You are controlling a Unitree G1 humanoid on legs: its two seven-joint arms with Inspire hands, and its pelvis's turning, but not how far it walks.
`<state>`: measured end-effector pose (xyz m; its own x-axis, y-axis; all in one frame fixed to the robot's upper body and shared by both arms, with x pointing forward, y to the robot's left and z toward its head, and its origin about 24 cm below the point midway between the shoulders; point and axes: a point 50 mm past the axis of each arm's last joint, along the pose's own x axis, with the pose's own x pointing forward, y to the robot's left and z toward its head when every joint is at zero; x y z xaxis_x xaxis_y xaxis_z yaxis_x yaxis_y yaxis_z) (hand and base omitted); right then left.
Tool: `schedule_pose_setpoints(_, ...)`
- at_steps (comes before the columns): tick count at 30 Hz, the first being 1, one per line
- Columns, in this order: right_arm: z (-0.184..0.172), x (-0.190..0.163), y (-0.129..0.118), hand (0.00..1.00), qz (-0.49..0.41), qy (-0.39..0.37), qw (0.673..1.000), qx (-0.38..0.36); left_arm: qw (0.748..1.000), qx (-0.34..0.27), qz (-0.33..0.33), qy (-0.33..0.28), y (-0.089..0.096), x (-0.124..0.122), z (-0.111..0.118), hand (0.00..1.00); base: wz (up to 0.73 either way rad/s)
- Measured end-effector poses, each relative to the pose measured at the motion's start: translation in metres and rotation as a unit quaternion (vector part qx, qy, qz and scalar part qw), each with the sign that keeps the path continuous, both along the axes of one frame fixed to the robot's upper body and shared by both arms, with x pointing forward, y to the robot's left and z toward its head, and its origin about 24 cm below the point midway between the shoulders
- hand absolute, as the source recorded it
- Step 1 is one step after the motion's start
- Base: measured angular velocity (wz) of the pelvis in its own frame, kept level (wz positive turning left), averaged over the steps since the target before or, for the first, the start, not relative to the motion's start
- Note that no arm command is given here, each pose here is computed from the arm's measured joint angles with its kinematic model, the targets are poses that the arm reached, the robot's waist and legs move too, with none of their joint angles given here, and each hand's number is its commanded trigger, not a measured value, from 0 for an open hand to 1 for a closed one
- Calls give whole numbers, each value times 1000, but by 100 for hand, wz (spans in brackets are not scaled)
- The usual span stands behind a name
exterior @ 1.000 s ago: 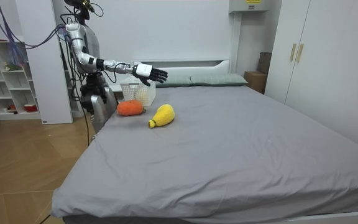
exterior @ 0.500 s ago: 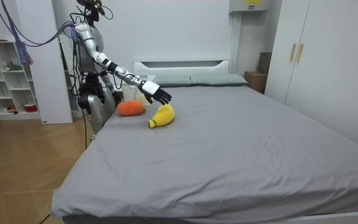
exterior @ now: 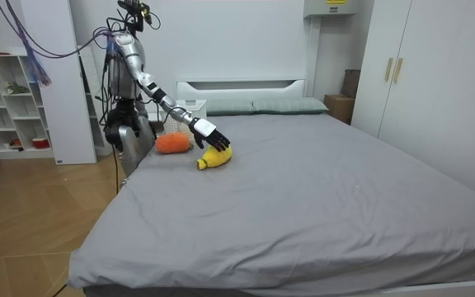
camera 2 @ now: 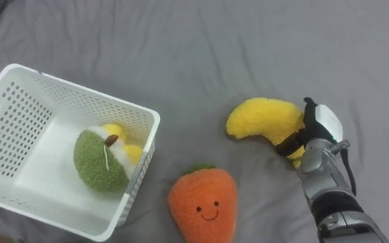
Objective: Collect toys from the bed
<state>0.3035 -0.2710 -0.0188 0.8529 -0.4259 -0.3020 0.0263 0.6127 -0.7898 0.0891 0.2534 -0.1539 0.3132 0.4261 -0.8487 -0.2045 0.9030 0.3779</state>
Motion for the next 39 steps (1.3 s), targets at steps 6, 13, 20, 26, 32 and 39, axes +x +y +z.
schedule_pose_setpoints(6,1,1,-4,0,-21,-9,1000,-15,1000,-15,-8,-4,-3,4,0,0,7)
schedule_pose_setpoints(13,2,-3,-14,0,-27,-6,999,-37,1000,-26,-10,-14,-3,8,1,0,6)
schedule_pose_setpoints(20,-4,-10,-19,100,-40,8,998,-49,999,-32,-28,-21,-6,17,2,0,5)
schedule_pose_setpoints(26,0,-11,-28,100,-49,4,997,-66,999,-32,-29,-20,-6,17,2,0,2)
schedule_pose_setpoints(32,10,-10,-42,100,-55,-2,994,-91,999,-33,-30,-19,-7,17,2,0,4)
schedule_pose_setpoints(39,10,-10,-41,100,-51,-1,994,-93,999,-36,-25,-23,-7,18,2,0,2)
